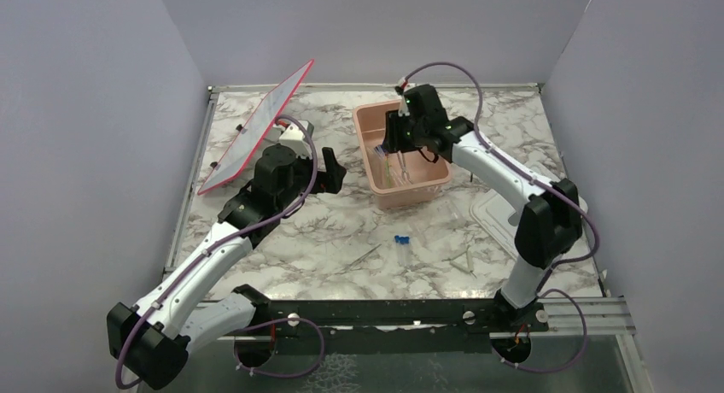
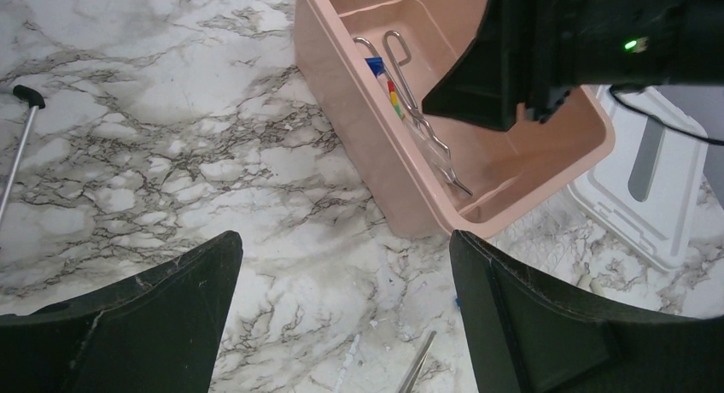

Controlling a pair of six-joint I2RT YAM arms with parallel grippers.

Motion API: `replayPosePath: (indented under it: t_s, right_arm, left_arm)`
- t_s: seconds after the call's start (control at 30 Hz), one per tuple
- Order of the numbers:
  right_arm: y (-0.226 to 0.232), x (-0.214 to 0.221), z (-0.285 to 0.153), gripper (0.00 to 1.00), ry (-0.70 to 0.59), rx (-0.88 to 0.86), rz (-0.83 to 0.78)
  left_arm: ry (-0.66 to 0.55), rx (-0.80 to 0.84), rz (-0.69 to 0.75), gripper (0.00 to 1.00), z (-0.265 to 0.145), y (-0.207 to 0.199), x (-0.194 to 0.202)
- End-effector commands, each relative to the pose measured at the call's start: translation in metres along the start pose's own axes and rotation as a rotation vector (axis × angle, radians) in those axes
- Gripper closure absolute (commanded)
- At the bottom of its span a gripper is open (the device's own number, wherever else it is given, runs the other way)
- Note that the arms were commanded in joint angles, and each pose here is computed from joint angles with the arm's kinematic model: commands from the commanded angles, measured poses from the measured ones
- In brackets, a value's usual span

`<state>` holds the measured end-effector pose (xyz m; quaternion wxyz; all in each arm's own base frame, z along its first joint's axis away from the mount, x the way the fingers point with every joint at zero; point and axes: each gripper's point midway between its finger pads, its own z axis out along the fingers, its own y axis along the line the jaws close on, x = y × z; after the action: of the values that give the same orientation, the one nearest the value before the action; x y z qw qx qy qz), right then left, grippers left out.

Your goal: Organize the chemistry lab equipment

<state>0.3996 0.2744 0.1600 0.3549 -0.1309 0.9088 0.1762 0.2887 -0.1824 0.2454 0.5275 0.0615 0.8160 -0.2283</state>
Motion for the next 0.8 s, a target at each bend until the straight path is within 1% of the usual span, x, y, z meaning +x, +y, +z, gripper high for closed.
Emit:
replayPosePath:
  t_s: [0.0, 0.1, 0.2, 0.3, 0.4, 0.53, 0.77]
  right_arm:
    - [-0.016, -0.071, -0.062, 0.52, -0.227, 0.089, 0.002]
    - [-0.055, -0.088, -0.083, 0.46, -0.294, 0.216, 0.045]
    - [-0.1, -0.091, -0.098, 0.44, -0.307, 0.318, 0.126]
    - [-0.144, -0.082, -0.108, 0.41, -0.295, 0.411, 0.209]
    - [-0.179, -0.065, -0.111, 0.41, -0.261, 0.479, 0.302]
    - [-0.203, -0.032, -0.102, 0.41, -0.181, 0.561, 0.365]
    - [-0.217, 0.009, -0.083, 0.42, -0.06, 0.633, 0.388]
  left_arm:
    - [-0.017, 0.017, 0.003, 0.07, 0.004, -0.003, -0.005]
    - [-0.019, 0.02, 0.002, 0.07, 0.005, -0.004, -0.007]
    - [-0.022, 0.022, 0.001, 0.07, 0.005, -0.005, -0.007]
    - [-0.024, 0.026, -0.003, 0.07, 0.005, -0.006, -0.007]
    - [-0.025, 0.03, -0.003, 0.07, 0.005, -0.006, -0.008]
    - [-0.029, 0.031, -0.003, 0.07, 0.004, -0.006, -0.008]
    - [-0.034, 0.028, -0.001, 0.07, 0.004, -0.004, -0.006]
